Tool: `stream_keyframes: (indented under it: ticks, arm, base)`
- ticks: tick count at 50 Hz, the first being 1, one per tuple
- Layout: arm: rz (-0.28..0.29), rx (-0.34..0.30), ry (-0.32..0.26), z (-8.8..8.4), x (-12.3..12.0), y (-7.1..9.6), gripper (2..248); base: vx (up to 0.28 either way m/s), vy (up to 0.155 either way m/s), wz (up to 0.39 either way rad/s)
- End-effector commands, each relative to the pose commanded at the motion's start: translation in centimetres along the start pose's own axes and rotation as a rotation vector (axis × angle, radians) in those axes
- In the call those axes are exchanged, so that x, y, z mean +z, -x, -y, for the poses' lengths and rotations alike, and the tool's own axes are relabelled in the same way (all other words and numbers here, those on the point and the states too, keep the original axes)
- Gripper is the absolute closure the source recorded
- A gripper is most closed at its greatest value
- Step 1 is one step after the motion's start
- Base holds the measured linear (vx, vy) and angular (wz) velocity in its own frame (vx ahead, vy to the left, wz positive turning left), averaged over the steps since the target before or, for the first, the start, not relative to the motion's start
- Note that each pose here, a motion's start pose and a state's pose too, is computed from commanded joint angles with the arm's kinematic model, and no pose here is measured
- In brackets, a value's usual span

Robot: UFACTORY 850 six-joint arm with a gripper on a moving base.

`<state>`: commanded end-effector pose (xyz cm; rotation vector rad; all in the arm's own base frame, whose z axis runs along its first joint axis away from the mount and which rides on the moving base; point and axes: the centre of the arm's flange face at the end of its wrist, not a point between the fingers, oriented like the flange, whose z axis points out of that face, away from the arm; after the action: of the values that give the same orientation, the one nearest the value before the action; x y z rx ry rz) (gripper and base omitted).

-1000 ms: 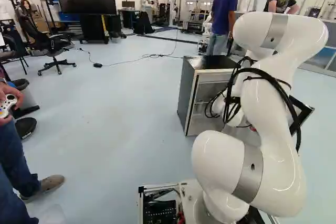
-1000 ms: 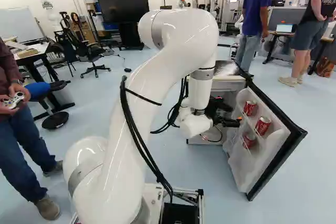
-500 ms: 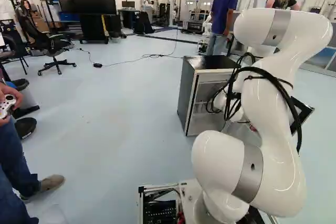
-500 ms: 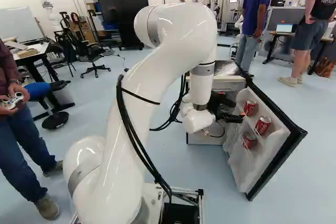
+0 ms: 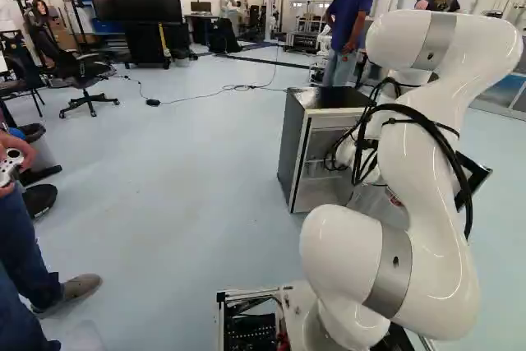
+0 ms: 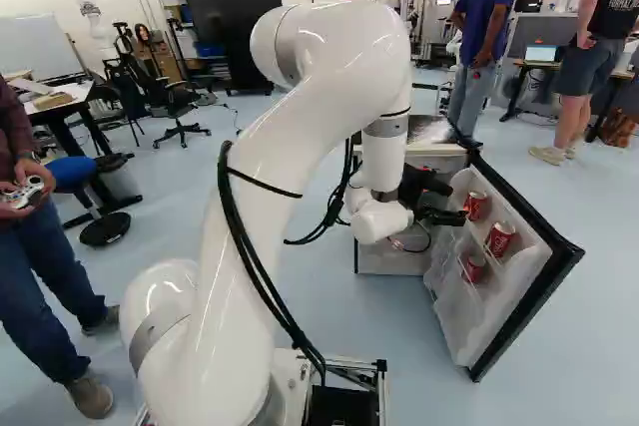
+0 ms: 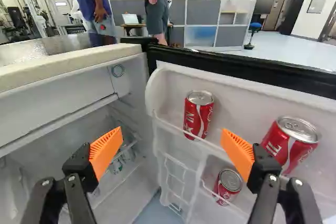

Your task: Grab a drink from the fridge

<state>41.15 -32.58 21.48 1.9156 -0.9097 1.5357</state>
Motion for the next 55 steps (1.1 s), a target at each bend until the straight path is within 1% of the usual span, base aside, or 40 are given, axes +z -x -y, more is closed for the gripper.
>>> stream_keyframes:
  ticks: [22, 55]
  arm:
    - [0.016, 0.013, 0.019, 0.1, 2.5, 0.3, 3]
    - [0.043, 0.041, 0.078, -1.7, 6.2, 0.8, 3]
  base:
    - [0.0, 0.0, 0.0]
    - [0.0, 0.0, 0.0]
